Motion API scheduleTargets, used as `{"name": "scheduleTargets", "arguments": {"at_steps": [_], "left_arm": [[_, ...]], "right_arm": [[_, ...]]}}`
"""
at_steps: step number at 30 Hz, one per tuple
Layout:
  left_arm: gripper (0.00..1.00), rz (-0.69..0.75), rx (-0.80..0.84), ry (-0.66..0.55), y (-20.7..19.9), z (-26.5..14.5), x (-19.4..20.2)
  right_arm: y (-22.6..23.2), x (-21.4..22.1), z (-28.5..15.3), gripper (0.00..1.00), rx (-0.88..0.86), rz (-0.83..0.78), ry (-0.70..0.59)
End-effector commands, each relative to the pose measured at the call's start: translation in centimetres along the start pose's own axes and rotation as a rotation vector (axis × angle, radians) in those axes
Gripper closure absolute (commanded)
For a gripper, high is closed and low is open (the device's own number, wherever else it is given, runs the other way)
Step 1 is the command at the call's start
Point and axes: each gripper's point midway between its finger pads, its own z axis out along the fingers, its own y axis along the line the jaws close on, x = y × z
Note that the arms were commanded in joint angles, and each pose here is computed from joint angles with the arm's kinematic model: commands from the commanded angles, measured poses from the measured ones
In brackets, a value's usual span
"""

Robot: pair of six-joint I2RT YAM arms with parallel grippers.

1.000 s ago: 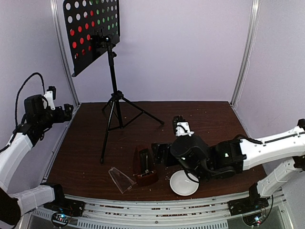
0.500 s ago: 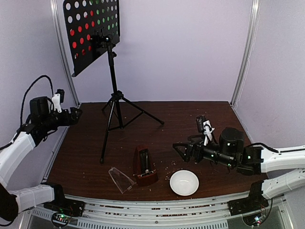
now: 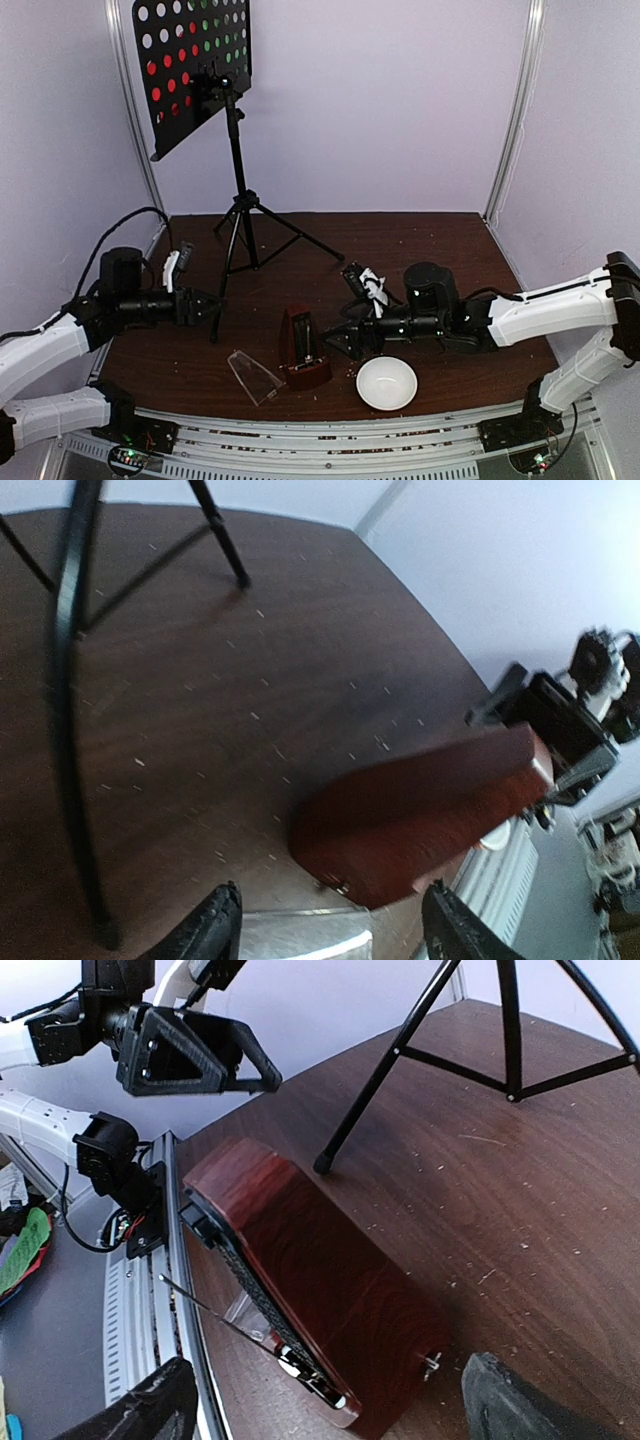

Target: Pack up the instrument practice props

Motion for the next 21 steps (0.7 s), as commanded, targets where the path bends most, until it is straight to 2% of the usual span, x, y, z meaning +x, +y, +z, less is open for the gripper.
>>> {"name": "scheduleTargets", "arguments": {"at_steps": [1, 8, 15, 21], "left_arm": [[0.38, 0.054, 0.202, 0.043, -4.4, 1.7, 1.7], [0.40, 0.179, 0.321, 0.068, -8.4, 3.5, 2.3], [0.40, 0.281, 0.403, 0.128, -11.6, 6.1, 2.4], [0.40, 0.369, 0.420, 0.184, -12.6, 8.3, 2.4]], "right_arm": [[2.4, -1.6, 0.5, 0.03, -0.147, -0.063, -0.069], [2.2, -1.5, 1.5, 0.01, -0.151, -0.122, -0.073], [1.9, -1.0, 1.5, 0.01, -0.145, -0.101, -0.087], [1.4, -0.5, 0.4, 0.01, -0.110, -0.092, -0.096]]}}
